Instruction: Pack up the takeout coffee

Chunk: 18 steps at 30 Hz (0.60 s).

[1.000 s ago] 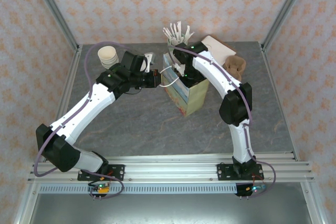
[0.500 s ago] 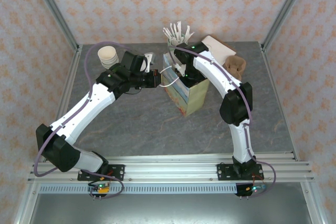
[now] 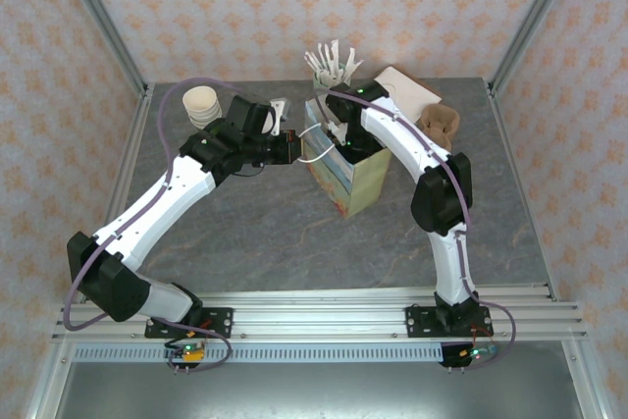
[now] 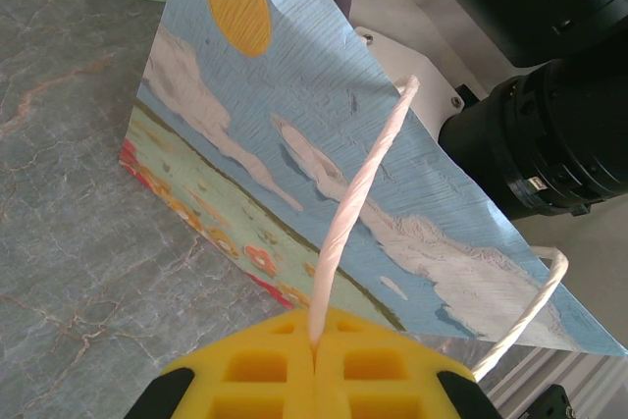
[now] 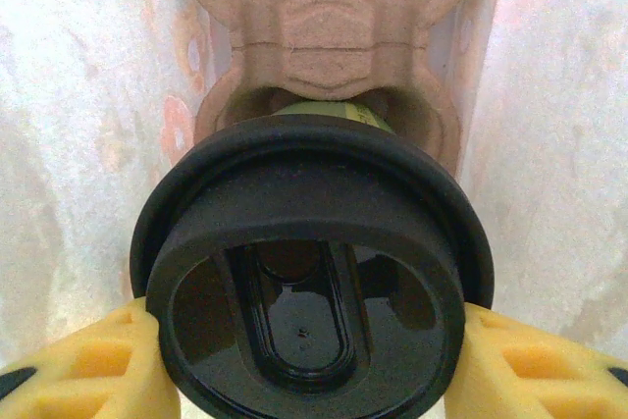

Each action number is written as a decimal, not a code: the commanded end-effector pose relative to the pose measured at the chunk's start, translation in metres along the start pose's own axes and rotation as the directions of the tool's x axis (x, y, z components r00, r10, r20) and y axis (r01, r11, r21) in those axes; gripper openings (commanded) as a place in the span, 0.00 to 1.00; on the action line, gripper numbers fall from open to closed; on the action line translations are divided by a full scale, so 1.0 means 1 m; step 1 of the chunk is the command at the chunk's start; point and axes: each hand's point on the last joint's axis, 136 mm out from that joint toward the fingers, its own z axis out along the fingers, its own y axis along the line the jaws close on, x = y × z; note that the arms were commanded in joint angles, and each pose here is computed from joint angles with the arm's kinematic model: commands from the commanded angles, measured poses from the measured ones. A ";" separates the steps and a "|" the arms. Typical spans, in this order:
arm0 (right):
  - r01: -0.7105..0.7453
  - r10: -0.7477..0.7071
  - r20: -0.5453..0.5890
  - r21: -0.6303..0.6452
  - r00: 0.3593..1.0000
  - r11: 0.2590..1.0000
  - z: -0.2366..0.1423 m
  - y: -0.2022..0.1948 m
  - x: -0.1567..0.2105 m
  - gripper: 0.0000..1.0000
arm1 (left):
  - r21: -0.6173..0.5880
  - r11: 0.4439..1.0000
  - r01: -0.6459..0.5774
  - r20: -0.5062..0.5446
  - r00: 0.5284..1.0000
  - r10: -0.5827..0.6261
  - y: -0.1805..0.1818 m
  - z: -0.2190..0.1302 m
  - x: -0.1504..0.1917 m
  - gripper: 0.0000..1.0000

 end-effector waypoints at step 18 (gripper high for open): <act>-0.006 0.012 -0.122 0.052 0.992 0.999 0.045 -0.020 0.003 0.40 | -0.008 1.000 -0.017 0.003 1.000 0.017 -0.001 -0.010 0.003 0.00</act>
